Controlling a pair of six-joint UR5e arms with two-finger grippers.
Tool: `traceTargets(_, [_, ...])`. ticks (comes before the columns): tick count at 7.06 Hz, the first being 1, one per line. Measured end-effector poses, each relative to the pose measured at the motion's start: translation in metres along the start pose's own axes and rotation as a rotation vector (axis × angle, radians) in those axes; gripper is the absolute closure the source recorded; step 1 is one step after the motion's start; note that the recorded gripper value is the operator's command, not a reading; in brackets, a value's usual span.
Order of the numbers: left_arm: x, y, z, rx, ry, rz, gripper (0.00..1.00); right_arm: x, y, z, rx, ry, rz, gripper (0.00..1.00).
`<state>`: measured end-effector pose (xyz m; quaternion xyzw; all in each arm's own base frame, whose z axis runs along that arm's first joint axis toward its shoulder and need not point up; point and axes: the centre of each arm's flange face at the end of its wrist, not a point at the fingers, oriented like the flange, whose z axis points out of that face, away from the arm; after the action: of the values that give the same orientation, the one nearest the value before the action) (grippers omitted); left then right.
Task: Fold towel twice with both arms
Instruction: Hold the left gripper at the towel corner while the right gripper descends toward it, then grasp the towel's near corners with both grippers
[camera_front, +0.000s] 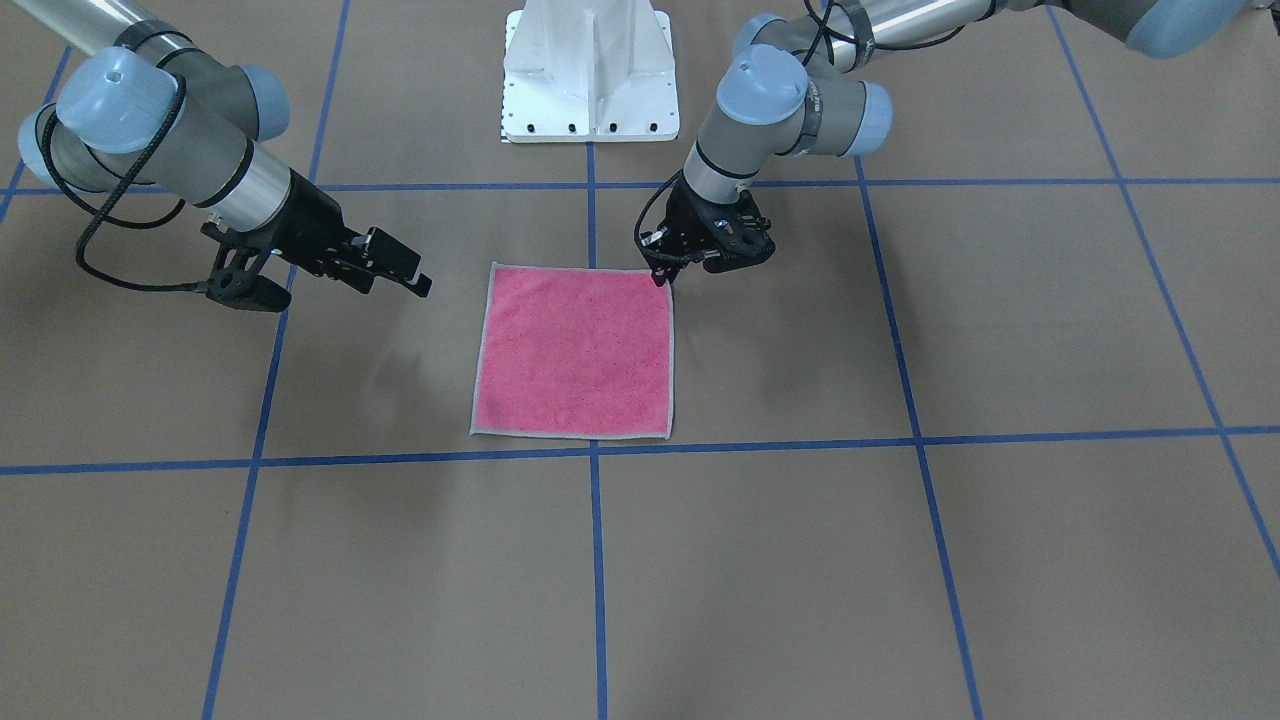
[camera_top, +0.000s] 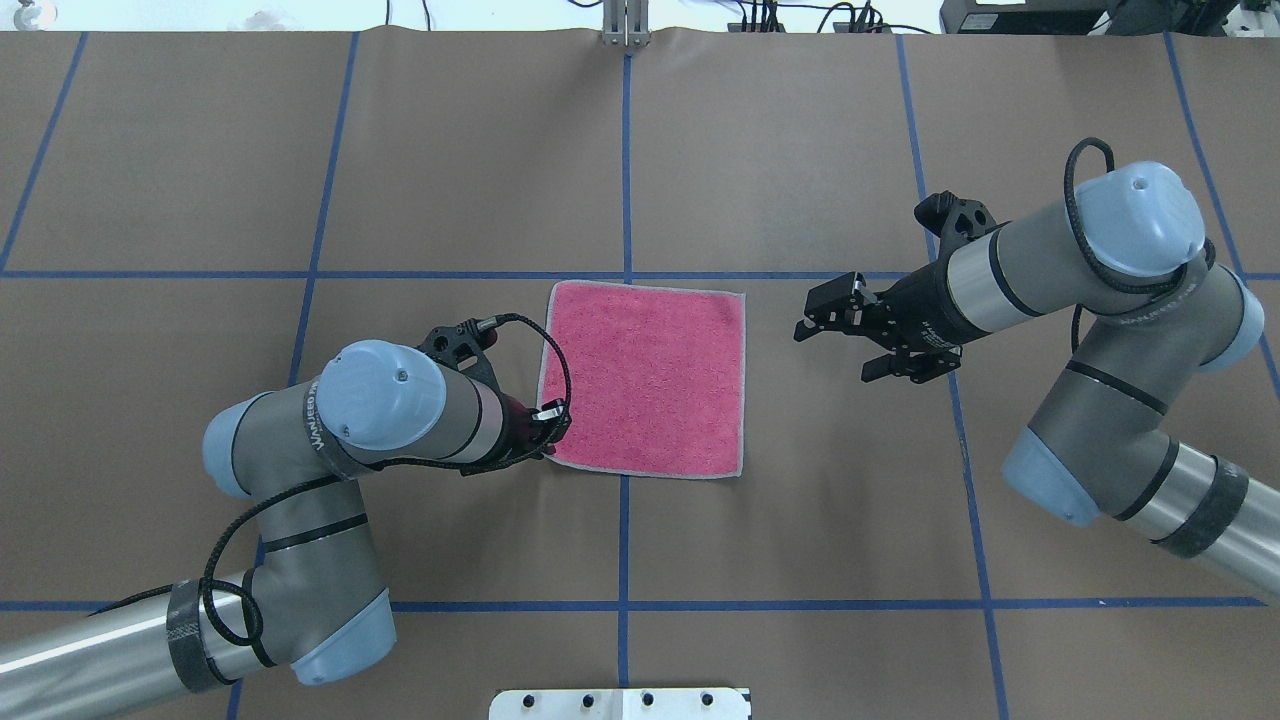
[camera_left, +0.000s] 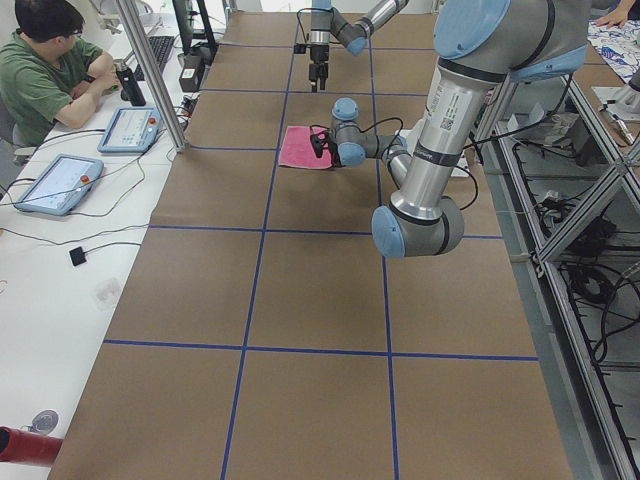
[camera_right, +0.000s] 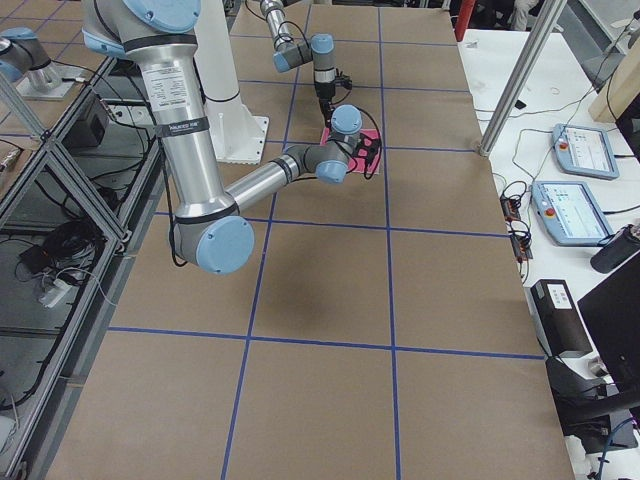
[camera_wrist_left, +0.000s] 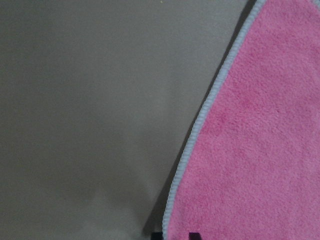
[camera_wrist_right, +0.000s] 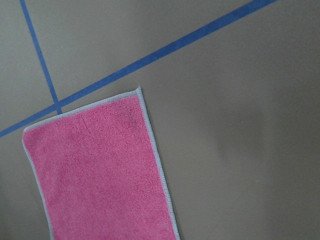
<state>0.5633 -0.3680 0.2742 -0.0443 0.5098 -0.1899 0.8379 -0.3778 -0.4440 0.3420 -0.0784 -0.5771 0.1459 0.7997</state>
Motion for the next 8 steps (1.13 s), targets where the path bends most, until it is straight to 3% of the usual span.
traceTargets(3, [0.000, 0.002, -0.001, -0.016, 0.000, 0.001, 1.00, 0.001, 0.001, 0.003, -0.003, 0.004, -0.001, 0.01])
traceTargets(8, [0.000, 0.004, 0.000, -0.027, -0.004, 0.001, 1.00, -0.028, 0.039, 0.046, 0.003, 0.001, -0.024, 0.01])
